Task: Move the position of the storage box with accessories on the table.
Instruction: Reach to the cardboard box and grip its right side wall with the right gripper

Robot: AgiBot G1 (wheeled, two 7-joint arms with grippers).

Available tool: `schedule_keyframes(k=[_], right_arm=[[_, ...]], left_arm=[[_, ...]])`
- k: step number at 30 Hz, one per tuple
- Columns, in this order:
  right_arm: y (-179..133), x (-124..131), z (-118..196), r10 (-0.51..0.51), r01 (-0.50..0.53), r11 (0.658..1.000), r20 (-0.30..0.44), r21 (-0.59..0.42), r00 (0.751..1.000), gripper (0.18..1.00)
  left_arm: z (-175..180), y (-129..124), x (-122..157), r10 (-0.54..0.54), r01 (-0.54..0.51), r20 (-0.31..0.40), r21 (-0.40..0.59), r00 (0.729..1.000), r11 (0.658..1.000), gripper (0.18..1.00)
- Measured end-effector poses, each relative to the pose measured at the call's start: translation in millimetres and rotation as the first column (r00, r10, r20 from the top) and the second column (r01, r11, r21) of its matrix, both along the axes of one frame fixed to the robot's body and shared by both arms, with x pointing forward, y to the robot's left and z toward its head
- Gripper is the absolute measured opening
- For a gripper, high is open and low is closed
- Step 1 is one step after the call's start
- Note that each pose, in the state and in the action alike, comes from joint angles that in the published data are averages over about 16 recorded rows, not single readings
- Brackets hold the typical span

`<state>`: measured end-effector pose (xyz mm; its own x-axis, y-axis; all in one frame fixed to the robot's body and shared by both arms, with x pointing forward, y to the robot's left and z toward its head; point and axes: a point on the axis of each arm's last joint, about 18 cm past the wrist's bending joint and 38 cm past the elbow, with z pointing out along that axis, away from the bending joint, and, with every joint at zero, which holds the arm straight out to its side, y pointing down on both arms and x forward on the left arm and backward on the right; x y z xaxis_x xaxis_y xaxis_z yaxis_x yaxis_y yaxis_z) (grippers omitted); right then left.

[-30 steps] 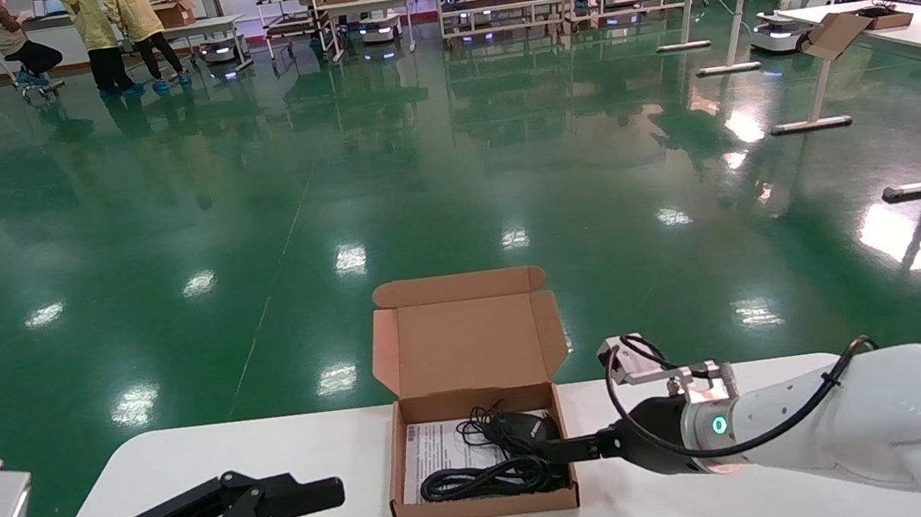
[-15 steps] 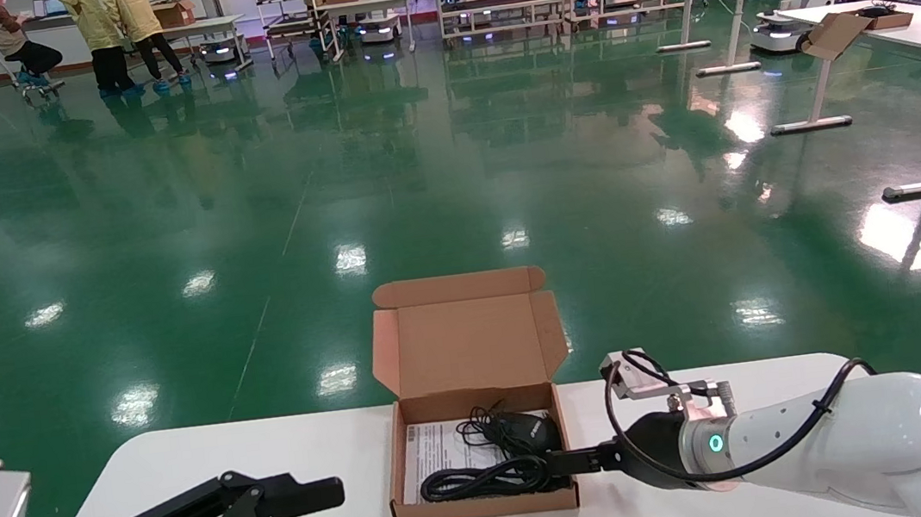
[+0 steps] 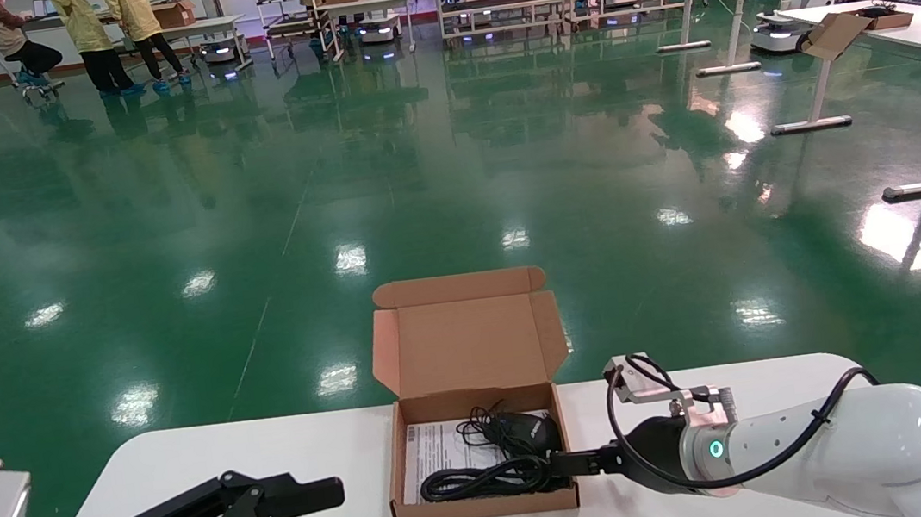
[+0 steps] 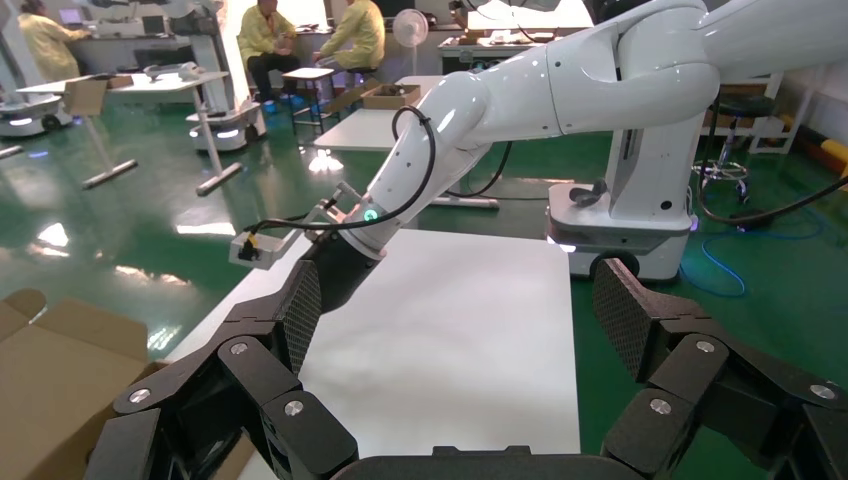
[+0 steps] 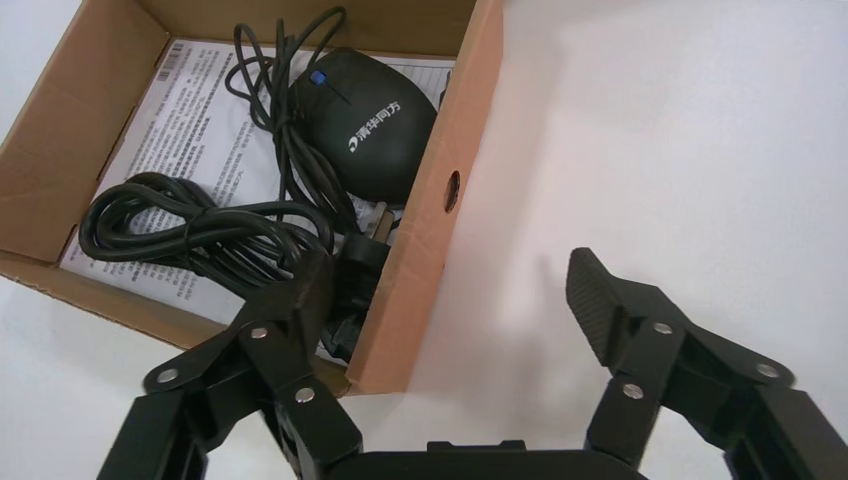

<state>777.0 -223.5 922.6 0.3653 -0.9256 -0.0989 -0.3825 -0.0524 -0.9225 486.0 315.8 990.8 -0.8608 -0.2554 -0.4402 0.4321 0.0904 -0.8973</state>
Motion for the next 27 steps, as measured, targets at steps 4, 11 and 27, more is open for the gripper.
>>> schedule_keyframes(k=[4,11,27], right_arm=[[-0.4,0.0,-0.5,-0.002,0.002,1.000,-0.002,0.001,1.000,0.858],[-0.8,-0.2,-1.0,-0.004,0.004,1.000,-0.008,0.004,1.000,0.721],[-2.8,-1.1,0.7,-0.007,0.007,1.000,-0.018,0.008,1.000,0.368]], left_arm=[[0.0,0.0,0.0,0.000,0.000,0.000,0.000,1.000,1.000,1.000],[0.0,0.0,0.0,0.000,0.000,0.000,0.000,1.000,1.000,1.000],[0.0,0.0,0.0,0.000,0.000,0.000,0.000,1.000,1.000,1.000]])
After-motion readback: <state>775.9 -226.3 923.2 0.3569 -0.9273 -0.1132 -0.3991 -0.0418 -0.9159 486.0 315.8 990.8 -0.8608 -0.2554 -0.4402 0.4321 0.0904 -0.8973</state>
